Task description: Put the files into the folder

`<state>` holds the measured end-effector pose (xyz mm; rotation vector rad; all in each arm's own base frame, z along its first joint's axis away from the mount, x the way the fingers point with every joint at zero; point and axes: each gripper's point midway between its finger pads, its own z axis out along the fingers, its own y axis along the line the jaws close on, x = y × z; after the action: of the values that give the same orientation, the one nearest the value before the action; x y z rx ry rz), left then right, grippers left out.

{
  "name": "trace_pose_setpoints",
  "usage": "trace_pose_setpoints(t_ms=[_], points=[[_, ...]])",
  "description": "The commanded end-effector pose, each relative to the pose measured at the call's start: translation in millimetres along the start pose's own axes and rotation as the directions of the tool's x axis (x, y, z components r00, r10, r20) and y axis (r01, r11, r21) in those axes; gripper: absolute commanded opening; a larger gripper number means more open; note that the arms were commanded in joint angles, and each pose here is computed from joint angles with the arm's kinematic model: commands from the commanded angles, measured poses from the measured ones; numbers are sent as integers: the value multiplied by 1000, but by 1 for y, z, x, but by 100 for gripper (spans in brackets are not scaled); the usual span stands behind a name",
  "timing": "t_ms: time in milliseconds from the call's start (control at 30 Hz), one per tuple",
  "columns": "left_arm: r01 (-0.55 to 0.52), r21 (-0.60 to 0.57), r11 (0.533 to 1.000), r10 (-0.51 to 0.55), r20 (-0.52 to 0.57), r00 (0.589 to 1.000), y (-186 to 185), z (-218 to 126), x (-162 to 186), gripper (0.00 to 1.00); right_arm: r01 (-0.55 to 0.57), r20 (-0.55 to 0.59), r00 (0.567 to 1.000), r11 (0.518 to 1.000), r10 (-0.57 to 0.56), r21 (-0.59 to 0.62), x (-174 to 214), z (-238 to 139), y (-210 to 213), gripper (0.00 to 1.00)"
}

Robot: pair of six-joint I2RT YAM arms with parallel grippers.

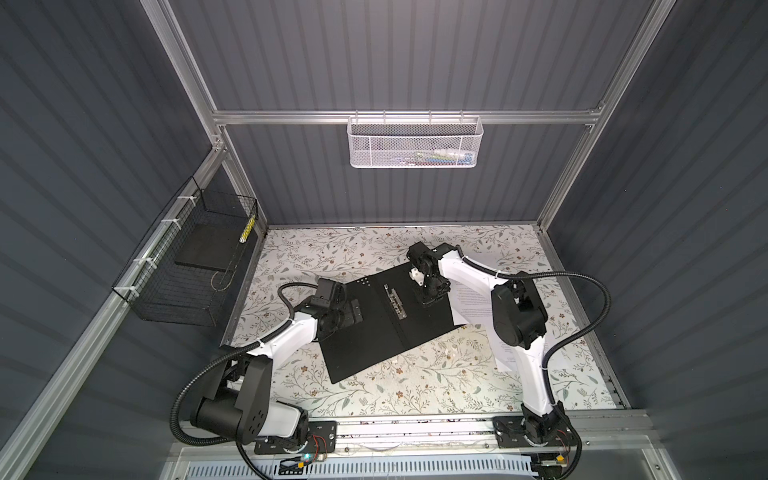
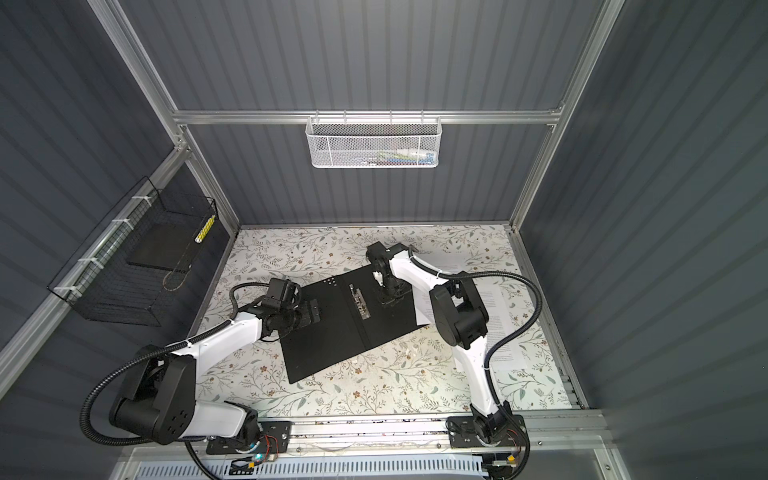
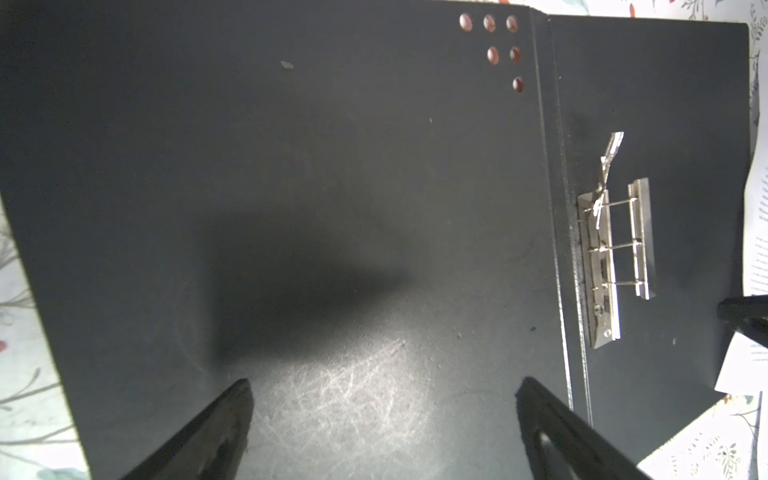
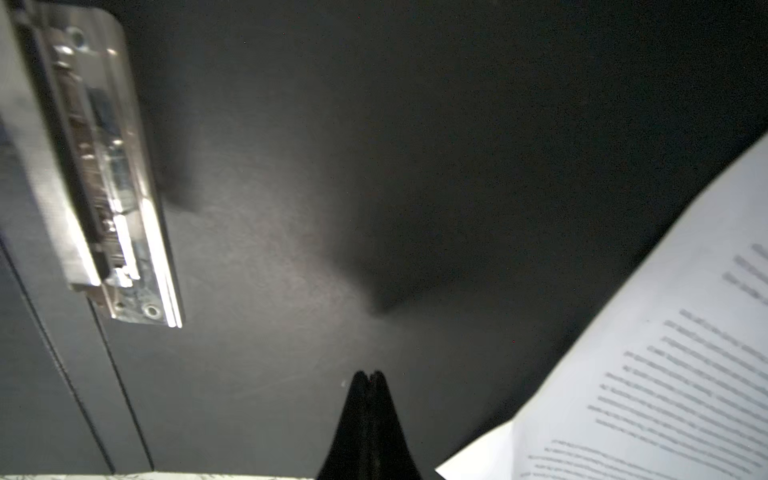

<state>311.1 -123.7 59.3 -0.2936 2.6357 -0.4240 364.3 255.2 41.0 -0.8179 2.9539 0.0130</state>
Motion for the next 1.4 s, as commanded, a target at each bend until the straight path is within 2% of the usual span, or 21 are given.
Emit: trace_pose_setpoints(t_ms=[0,100,133,167,200,333,467,800,967,1100,1367], points=[[-4,-22,1000,4,-11,1000,7,-2,3,100,45,-11,999,999,-45,-18,0,-4,16,0],[-3,-20,1000,3,-7,1000,6,-3,2,100,25,-16,1000,999,-25,26,5,-8,2,0],[-3,-19,1000,3,-5,1000,6,-3,2,100,6,-5,1000,999,-6,46,6,-11,-6,9],[-5,-18,1000,4,-3,1000,5,-4,1,100,-17,14,1000,998,16,68,6,-15,-16,35],[-6,-19,1000,6,-4,1000,5,-3,1,100,-35,25,999,994,32,101,7,-18,-27,46],[-11,-19,1000,11,-7,1000,5,-1,1,100,-85,-25,995,974,93,211,27,-20,-69,54],[-8,-6,1000,8,-13,1000,2,2,1,100,-116,-68,988,965,135,234,42,-6,-87,59],[-9,-9,1000,9,-12,1000,3,0,1,100,-141,-107,981,971,163,191,44,18,-88,58],[-9,-13,1000,8,-8,1000,4,-1,0,100,-136,-135,977,968,166,212,50,27,-91,55],[-7,-12,1000,7,-9,1000,4,0,1,100,-131,-151,974,964,169,233,54,31,-94,46],[-10,-15,1000,9,-10,1000,6,0,2,100,-130,-165,971,963,172,238,58,31,-94,18]])
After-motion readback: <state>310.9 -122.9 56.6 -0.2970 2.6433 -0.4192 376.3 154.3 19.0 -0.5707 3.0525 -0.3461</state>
